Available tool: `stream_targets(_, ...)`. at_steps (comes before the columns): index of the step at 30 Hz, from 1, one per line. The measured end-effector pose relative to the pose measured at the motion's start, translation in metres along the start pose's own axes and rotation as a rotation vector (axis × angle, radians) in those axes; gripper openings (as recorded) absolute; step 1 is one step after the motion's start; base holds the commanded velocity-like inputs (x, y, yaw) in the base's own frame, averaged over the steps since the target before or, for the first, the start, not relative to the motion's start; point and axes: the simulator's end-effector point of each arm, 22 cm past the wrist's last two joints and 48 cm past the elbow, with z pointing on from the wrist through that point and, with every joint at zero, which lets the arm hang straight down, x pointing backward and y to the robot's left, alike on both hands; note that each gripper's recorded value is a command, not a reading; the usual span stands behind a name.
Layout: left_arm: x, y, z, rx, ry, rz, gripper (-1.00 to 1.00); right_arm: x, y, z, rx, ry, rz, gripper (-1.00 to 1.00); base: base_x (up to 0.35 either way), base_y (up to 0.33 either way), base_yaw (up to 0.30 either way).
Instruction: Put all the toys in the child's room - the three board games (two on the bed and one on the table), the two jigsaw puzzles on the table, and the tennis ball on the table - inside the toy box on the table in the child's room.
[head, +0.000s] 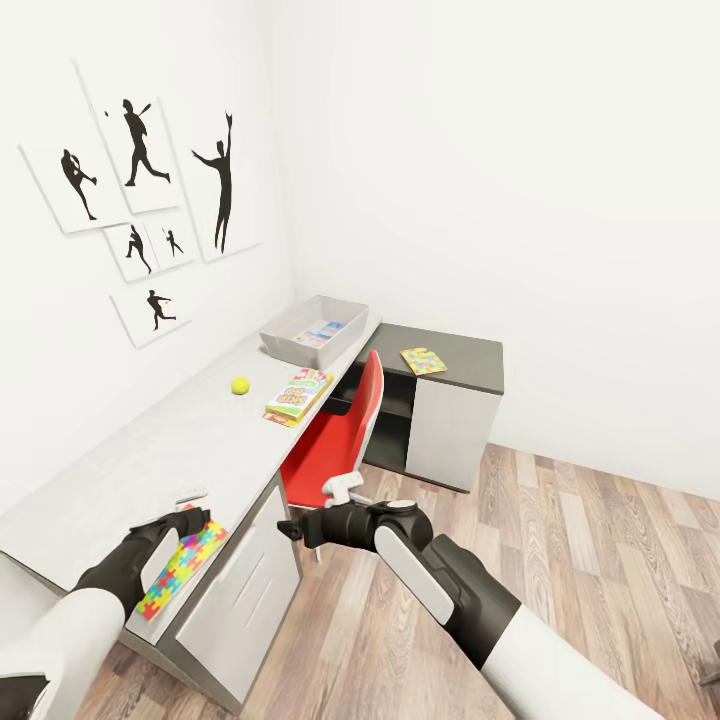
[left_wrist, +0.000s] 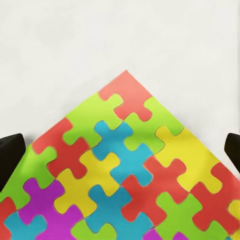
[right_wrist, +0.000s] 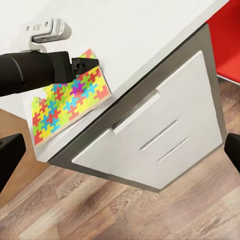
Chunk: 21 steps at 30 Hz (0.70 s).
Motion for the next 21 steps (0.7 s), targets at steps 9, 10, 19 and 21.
stream_targets(9,-0.0015,-0.0006,0.0004,0.005,-0.007,-0.010,1.00,0.0003,-0.0003,0.0001,0.000,0.000,0.000,1.00,0.000,0.000,0.000)
stream_targets(10,-0.0016,-0.0005,0.0004,0.005,-0.008,-0.011,1.00,0.0004,-0.0003,0.0002,0.000,0.001,0.000,1.00,0.000,0.000,0.000)
stream_targets(19,-0.0017,-0.0003,0.0006,0.005,-0.008,-0.012,1.00,0.0008,0.0002,0.0008,0.000,0.002,0.001,1.00,-0.022,0.000,0.000)
stream_targets(21,-0.0017,-0.0004,0.0007,0.006,-0.008,-0.012,1.00,0.0008,0.0002,0.0009,-0.001,0.002,0.001,1.00,-0.096,0.000,0.000)
